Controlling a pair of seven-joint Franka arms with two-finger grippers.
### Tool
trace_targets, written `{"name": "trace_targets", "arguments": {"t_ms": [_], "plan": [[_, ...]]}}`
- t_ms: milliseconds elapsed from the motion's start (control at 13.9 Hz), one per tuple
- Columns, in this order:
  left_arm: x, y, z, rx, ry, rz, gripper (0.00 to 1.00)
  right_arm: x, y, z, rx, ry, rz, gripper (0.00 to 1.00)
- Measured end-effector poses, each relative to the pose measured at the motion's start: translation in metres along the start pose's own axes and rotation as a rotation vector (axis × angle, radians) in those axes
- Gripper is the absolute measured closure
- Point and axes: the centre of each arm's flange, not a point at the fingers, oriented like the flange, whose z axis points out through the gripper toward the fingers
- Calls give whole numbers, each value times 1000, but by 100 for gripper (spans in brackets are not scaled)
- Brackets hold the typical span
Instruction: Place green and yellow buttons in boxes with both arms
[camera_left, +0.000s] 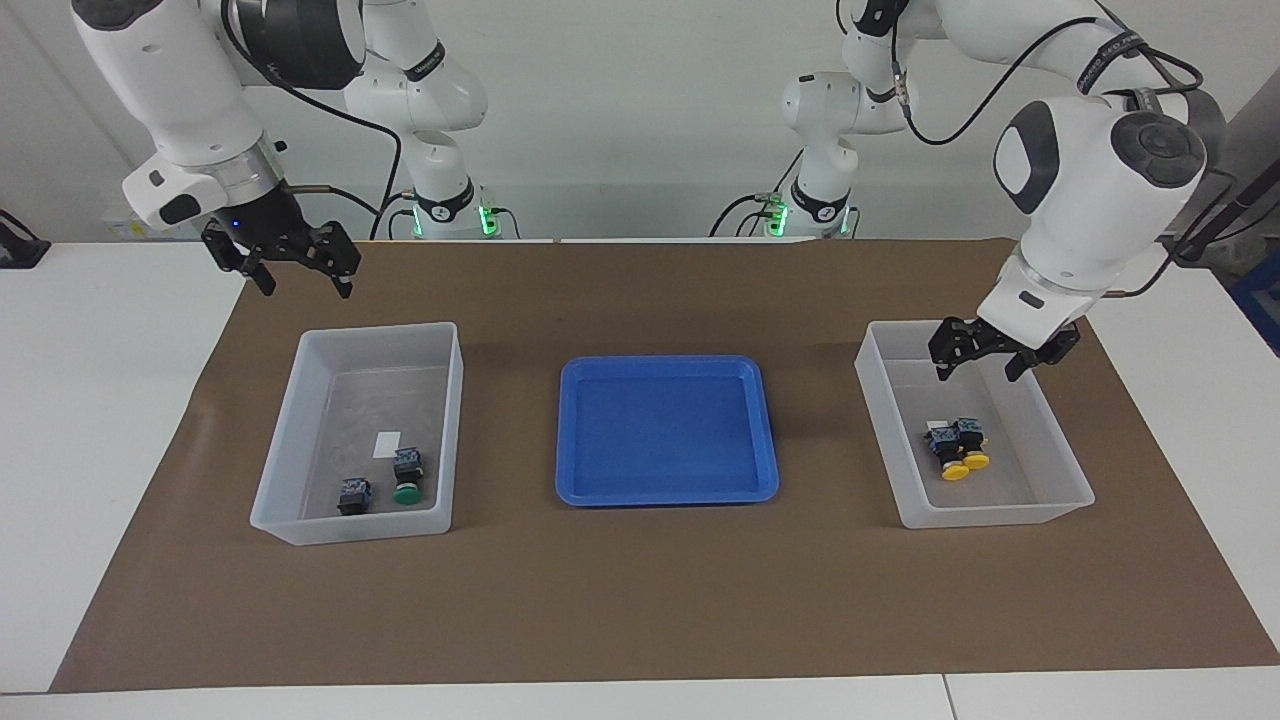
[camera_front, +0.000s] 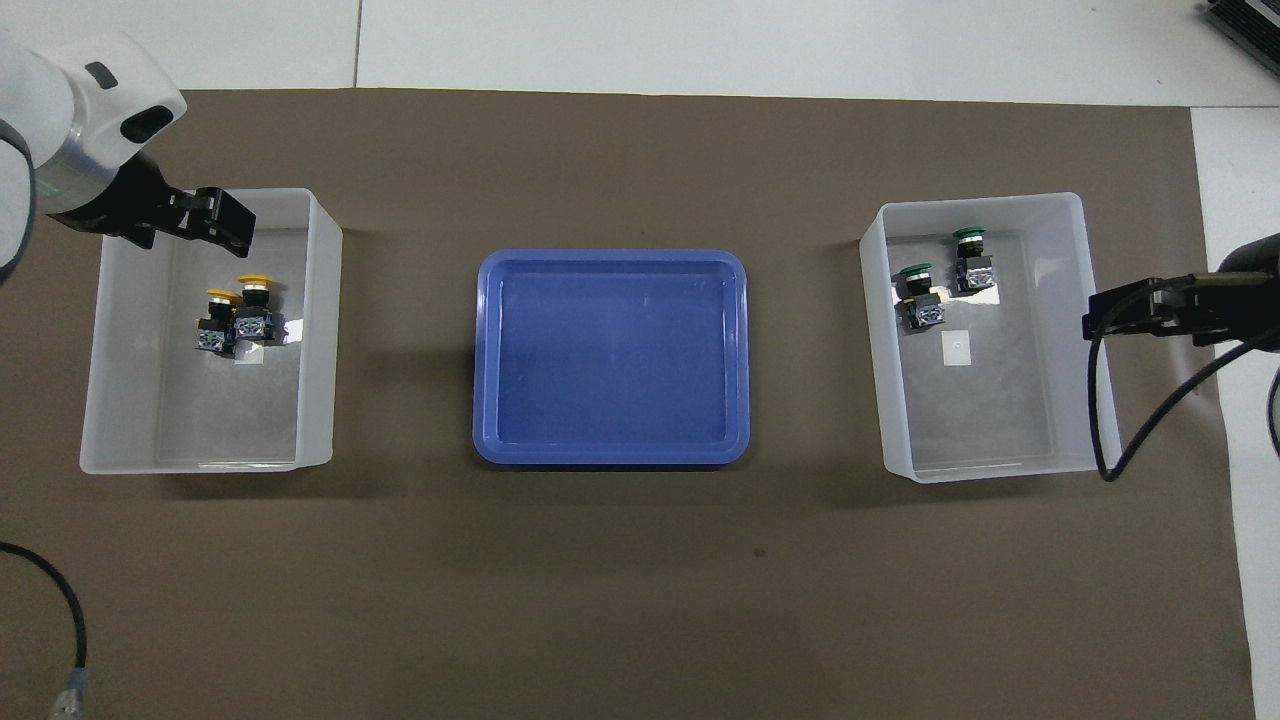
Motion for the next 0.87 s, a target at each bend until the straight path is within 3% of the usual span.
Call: {"name": "trace_targets", "arguments": {"t_ms": [361,577,649,865], "plan": [[-9,25,-26,-22,-29,34,10,0,0,0,0,0,0,0],[-10,25,-43,-50,30,22,7,0,0,0,0,0,0,0],[-11,23,-44,-51,47,17,3,0,0,0,0,0,0,0],[-12,13,-34,-50,60,-3,0,0,-4,0,0,1,-6,0]]}}
